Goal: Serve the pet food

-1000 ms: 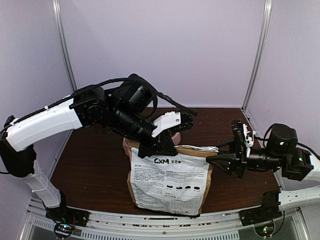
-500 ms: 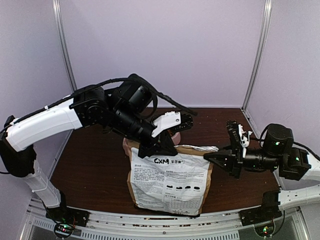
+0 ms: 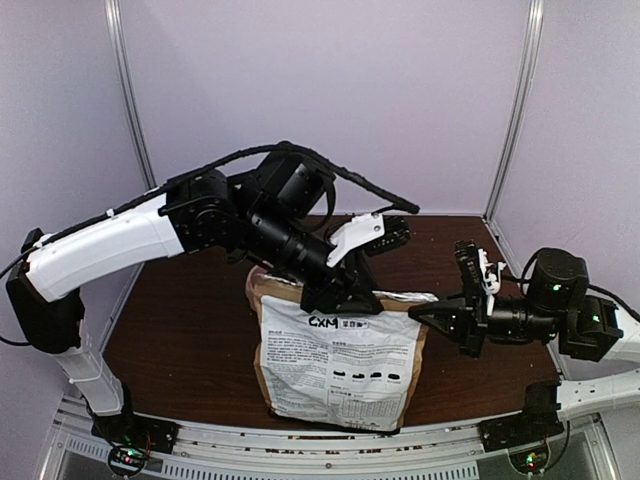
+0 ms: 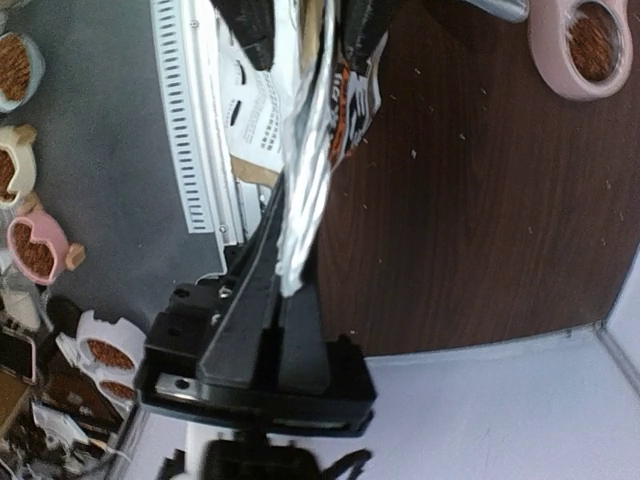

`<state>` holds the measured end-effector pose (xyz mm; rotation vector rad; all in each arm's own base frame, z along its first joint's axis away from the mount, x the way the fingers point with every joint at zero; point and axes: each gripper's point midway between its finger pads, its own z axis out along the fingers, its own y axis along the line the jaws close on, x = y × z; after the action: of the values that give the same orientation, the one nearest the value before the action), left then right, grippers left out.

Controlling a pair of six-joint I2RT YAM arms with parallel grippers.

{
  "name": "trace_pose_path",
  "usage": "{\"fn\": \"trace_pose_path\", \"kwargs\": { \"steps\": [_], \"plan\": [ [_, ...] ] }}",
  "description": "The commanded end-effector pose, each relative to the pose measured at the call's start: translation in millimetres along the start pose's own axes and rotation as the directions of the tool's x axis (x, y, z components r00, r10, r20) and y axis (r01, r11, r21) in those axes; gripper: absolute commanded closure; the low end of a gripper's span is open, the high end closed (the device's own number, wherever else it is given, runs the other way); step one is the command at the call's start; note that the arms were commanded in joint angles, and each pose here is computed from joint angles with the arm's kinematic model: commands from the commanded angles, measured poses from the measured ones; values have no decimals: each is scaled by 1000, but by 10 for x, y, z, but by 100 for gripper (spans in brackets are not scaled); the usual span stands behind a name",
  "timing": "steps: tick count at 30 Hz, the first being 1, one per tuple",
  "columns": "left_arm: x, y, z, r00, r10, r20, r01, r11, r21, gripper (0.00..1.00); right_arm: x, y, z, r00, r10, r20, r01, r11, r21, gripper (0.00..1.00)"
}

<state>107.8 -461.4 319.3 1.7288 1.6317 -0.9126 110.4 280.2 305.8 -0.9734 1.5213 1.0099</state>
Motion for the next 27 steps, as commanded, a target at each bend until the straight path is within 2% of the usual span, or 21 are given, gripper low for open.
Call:
{"fn": "trace_pose_path", "kwargs": {
  "steps": [1, 3, 11, 19, 20, 25, 26, 27],
  "plan": [
    [-254, -71, 67, 996, 15, 83, -19, 999, 46, 85, -208, 41, -79, 996, 9, 84, -8, 1000, -15, 92],
    [-229, -68, 84, 997, 8, 77, -11, 999, 46, 99, -200, 46, -92, 997, 12, 82, -11, 1000, -16, 85],
    [-146, -63, 81, 998, -6, 62, 4, 999, 35, 100, -125, 13, -124, 997, 18, 69, -19, 1000, 2, 75],
    [-176, -61, 76, 997, -2, 74, -1, 999, 35, 100, -67, 26, -58, 999, 29, 40, -28, 1000, -12, 74],
    [-178, -61, 79, 997, -1, 75, -2, 999, 35, 100, -63, 25, -49, 999, 30, 36, -30, 999, -12, 76],
    [-193, -70, 74, 997, 0, 80, -3, 999, 40, 100, -75, 16, -41, 999, 25, 32, -25, 1000, -6, 100],
    [-201, -73, 74, 997, -2, 83, -2, 999, 43, 96, -81, 16, -45, 999, 25, 33, -25, 1000, -5, 100],
    [-217, -83, 78, 996, -2, 89, -2, 999, 48, 85, -90, 17, -49, 999, 24, 37, -23, 1000, -5, 100]
  ]
}}
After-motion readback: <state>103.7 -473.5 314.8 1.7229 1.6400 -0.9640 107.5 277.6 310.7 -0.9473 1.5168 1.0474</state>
